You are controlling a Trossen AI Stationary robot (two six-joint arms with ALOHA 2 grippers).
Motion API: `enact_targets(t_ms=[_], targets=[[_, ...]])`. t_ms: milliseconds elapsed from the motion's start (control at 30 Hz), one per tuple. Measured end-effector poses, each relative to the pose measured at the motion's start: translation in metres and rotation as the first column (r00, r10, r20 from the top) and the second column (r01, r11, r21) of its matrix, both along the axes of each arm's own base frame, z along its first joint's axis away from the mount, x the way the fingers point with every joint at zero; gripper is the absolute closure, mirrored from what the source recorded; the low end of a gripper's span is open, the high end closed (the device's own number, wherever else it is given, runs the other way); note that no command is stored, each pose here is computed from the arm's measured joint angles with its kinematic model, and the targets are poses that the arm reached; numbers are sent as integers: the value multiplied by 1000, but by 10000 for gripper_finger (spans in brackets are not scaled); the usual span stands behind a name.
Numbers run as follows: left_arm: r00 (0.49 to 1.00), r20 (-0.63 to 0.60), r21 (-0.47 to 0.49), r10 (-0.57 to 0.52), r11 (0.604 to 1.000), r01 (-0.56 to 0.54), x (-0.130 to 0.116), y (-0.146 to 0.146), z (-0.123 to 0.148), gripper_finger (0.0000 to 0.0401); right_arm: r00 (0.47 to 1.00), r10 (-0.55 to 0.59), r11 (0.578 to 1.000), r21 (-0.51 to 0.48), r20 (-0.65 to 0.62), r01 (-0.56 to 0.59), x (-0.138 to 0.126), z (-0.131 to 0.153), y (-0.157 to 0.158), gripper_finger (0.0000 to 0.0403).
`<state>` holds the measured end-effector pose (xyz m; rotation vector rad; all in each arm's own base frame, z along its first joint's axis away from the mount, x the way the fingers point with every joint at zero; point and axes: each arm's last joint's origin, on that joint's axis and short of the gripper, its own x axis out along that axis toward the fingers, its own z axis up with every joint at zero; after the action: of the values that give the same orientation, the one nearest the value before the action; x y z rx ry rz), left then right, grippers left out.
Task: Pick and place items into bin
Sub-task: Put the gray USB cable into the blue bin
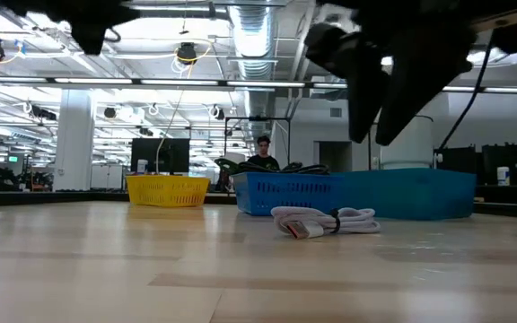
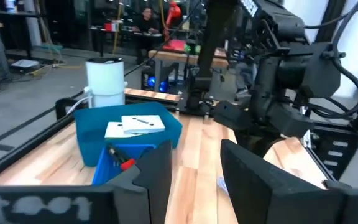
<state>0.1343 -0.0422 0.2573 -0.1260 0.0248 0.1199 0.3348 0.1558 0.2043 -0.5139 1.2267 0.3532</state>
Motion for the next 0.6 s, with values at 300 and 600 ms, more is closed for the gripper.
enact_targets(t_ms=[300,600], targets=[[999,11,-19,43,999,-43,-6,-5,-31,275,999,36,999,36,12,-36,11,-3,-20,231],[995,-22,-44,95,994,-96,-10,-8,-53,276,1000,8,998,60,24,-10,15,-12,-31,185]])
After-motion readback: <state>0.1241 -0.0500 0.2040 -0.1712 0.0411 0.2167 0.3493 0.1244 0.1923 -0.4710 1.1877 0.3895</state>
